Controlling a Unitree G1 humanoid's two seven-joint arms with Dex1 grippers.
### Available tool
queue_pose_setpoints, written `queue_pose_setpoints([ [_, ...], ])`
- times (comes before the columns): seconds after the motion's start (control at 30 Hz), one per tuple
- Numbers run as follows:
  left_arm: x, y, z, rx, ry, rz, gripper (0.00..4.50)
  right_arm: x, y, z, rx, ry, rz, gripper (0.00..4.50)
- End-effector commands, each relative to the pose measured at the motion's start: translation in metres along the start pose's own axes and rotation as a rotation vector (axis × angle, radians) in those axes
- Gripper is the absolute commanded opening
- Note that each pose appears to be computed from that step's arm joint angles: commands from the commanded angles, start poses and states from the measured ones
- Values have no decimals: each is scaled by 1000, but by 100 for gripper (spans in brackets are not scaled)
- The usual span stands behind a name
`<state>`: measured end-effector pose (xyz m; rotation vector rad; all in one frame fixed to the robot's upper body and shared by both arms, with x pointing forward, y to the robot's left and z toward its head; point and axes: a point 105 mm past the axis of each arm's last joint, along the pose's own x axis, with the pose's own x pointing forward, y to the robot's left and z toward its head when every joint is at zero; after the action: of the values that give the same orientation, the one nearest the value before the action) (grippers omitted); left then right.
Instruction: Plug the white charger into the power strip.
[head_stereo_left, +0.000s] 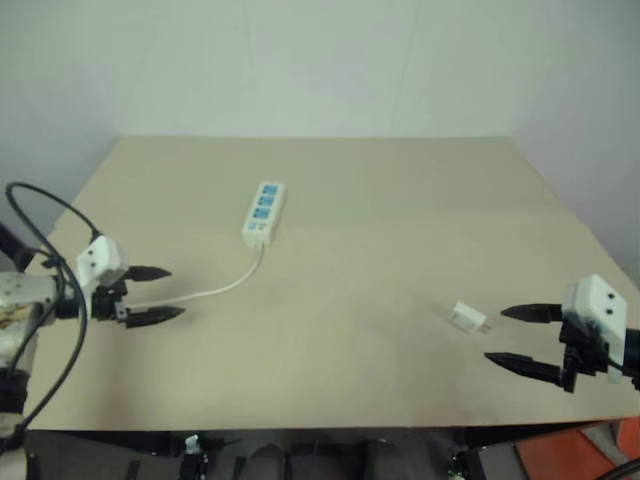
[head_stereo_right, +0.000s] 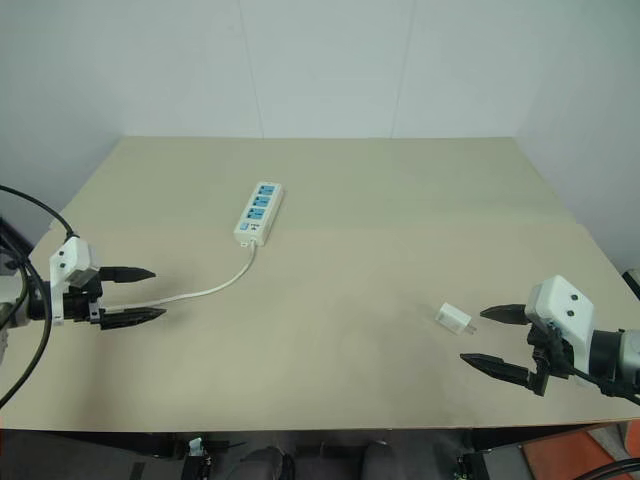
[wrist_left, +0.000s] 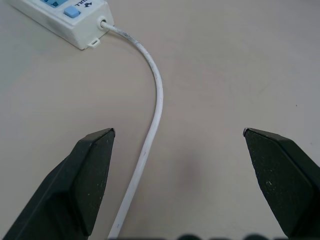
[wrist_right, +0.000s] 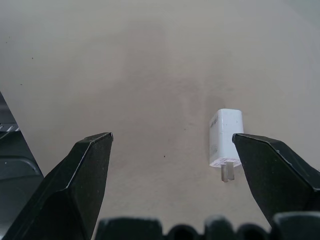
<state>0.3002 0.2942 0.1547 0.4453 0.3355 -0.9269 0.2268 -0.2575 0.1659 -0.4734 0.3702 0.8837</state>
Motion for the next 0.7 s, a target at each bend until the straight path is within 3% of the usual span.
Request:
queue_pose_setpoints([
  [0.03, -7, 2, 8, 30, -3, 17, 448, -4, -2, 8, -37, -12, -14, 450],
  [0.37, -7, 1, 7, 32, -13, 30, 448, -5, -2, 6, -44, 6, -13, 450],
  [0.5, 0, 17, 7, 5, -32, 149, 448, -4, -3, 6, -42, 3, -35, 450],
  [0.7, 45, 33, 35, -12, -290, 354, 448, 1, -1, 13, -52, -38, -57, 450],
])
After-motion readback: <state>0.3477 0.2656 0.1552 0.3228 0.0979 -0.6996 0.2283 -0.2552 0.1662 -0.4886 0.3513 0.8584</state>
